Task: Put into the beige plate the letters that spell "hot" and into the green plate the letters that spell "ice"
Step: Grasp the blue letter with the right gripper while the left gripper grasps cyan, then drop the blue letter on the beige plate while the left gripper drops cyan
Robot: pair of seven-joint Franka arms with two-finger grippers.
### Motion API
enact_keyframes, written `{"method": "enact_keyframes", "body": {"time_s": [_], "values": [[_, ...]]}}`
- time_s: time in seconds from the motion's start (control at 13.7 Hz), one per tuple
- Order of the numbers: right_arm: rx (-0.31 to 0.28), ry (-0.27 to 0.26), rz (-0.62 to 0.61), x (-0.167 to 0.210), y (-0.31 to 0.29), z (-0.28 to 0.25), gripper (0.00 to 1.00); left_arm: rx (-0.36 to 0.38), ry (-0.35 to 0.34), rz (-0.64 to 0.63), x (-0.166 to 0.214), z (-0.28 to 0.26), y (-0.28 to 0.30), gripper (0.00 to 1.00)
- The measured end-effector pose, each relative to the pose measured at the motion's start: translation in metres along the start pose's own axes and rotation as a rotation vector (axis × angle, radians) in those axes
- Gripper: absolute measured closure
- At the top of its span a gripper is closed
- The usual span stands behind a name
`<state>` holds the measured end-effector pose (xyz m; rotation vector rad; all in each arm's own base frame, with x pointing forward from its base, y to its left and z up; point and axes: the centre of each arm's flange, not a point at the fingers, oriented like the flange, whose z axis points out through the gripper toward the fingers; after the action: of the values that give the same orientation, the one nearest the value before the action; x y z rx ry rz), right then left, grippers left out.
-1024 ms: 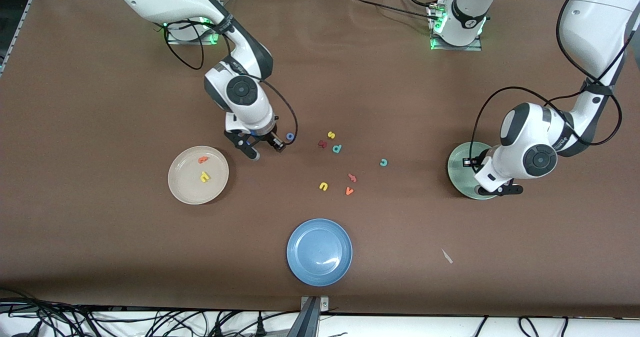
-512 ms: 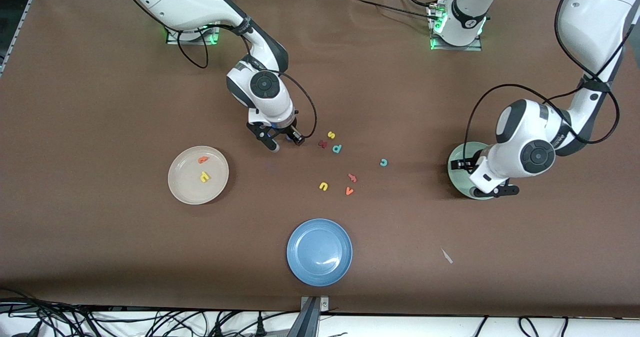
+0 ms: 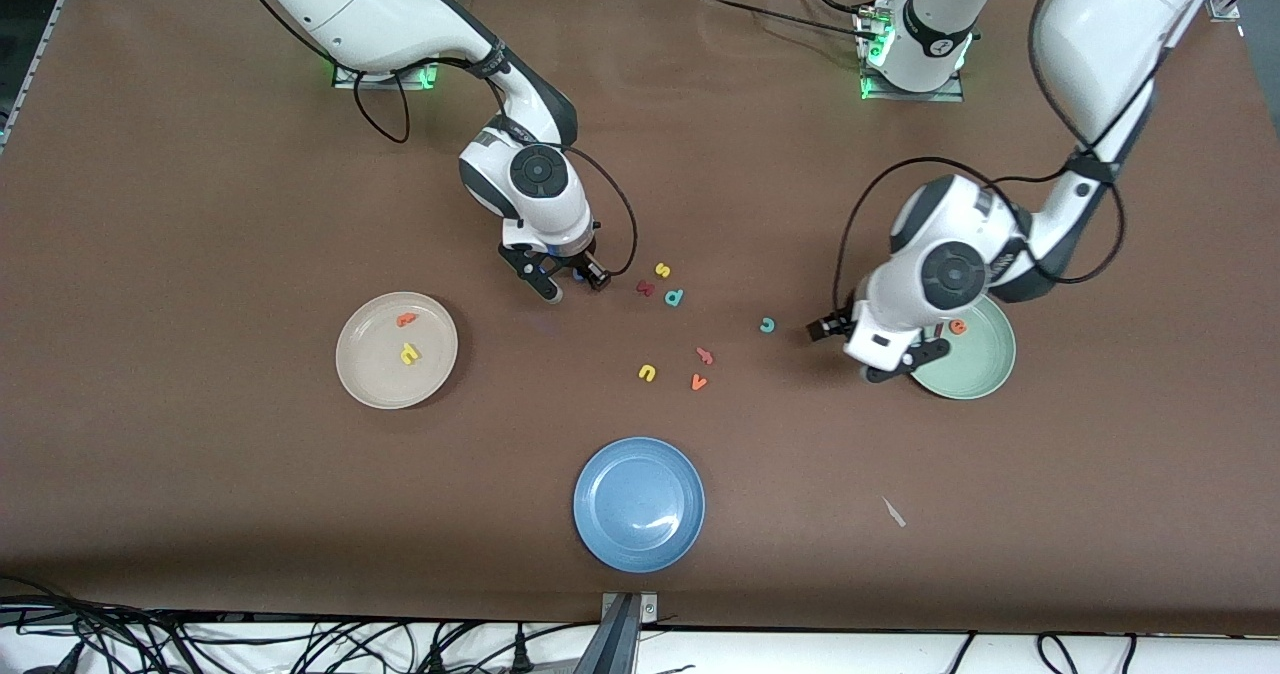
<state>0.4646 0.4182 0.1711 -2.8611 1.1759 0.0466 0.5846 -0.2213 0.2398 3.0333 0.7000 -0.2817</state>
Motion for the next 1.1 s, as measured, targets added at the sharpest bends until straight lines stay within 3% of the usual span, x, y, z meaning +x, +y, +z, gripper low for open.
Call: {"method": "enact_keyframes", "body": {"time_s": [0.07,0.15,0.37,0.66,0.95,1.1], "values": [[0.001,0.002,-0.001,0.000,0.000,-0.001,0.44,-0.012,0.000,-0.046,-0.010,0.008,0.012,0.10],[0.002,0.003,-0.003,0.000,0.000,-0.001,0.44,-0.029,0.001,-0.093,-0.017,0.017,0.022,0.10],[0.009,0.014,-0.014,0.001,-0.002,-0.005,0.71,-0.055,0.021,-0.193,-0.028,0.046,0.040,0.13],[0.014,0.034,-0.012,0.013,-0.002,-0.007,0.72,-0.061,0.033,-0.253,-0.031,0.065,0.045,0.20],[-0.025,0.091,-0.033,0.066,0.002,-0.040,0.72,-0.060,0.032,-0.281,-0.039,0.067,0.052,0.37],[-0.048,0.117,-0.060,0.090,0.007,-0.063,0.72,-0.053,0.031,-0.300,-0.046,0.072,0.056,0.41]]}}
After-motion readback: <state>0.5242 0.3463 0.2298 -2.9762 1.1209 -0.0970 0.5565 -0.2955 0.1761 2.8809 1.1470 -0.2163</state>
